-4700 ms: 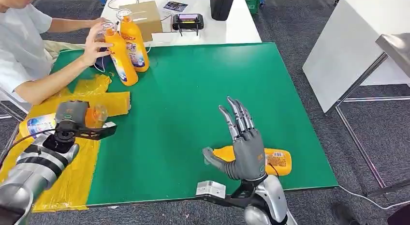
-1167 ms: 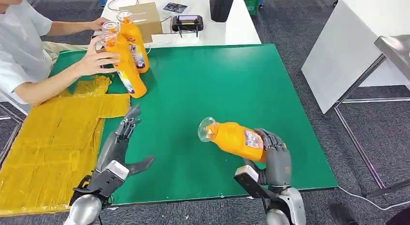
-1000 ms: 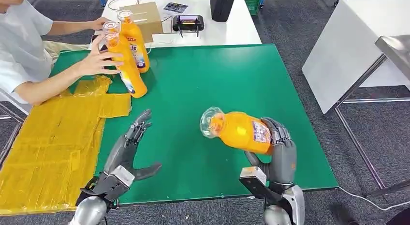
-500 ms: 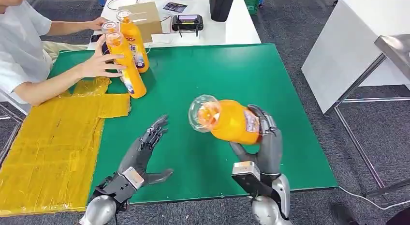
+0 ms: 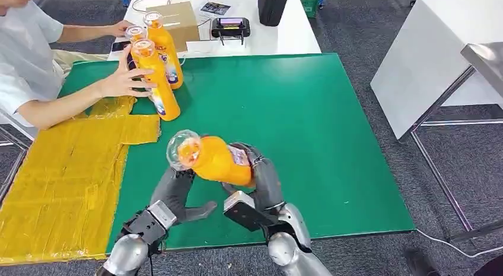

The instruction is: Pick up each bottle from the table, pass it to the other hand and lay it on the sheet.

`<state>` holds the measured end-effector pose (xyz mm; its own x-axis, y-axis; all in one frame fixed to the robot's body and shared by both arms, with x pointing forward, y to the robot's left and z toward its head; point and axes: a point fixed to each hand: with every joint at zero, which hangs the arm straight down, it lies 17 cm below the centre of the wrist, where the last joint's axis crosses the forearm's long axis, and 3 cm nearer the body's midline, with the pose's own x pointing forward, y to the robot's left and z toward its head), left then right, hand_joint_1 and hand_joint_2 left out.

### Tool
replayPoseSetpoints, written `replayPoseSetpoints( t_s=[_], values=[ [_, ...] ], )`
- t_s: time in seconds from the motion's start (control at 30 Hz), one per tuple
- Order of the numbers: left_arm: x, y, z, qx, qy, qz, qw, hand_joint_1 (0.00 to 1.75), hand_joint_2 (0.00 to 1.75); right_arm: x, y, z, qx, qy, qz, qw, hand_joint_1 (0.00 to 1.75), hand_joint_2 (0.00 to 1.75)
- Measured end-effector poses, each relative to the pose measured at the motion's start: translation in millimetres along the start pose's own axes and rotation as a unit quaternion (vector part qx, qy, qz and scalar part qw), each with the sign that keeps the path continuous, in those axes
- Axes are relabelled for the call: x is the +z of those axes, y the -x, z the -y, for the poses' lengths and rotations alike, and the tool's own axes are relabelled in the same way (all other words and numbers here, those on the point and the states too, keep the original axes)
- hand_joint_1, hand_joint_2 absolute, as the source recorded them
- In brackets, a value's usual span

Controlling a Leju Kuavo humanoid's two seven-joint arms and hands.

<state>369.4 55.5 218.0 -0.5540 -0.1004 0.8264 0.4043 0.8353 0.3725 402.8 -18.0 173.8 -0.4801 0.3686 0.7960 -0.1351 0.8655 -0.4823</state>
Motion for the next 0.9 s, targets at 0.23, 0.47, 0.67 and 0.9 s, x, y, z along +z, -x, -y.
replayPoseSetpoints(
  t_s=[0.23, 0.47, 0.67, 0.9],
  values=[
    [-7.5, -9.5, -13.0, -0.026, -0.035, 0.022, 0.999, 0.0, 1.75, 15.7, 21.3, -91.9, -0.008, -0.144, -0.03, 0.989, 1.75, 1.75],
    [-14.7, -26.1, -38.5, -0.161, -0.124, 0.054, 0.978, 0.0, 1.75, 27.4, 23.1, -116.2, -0.004, -0.181, -0.034, 0.983, 1.75, 1.75],
    [-15.4, -27.3, -38.7, -0.163, -0.126, 0.055, 0.977, 0.0, 1.75, 28.5, 26.3, -118.8, -0.001, -0.186, -0.037, 0.982, 1.75, 1.75],
    [-15.2, -26.9, -40.7, -0.169, -0.132, 0.053, 0.975, 1.75, 1.75, 29.2, 28.4, -120.4, 0.0, -0.189, -0.04, 0.981, 1.75, 1.75]
  ],
)
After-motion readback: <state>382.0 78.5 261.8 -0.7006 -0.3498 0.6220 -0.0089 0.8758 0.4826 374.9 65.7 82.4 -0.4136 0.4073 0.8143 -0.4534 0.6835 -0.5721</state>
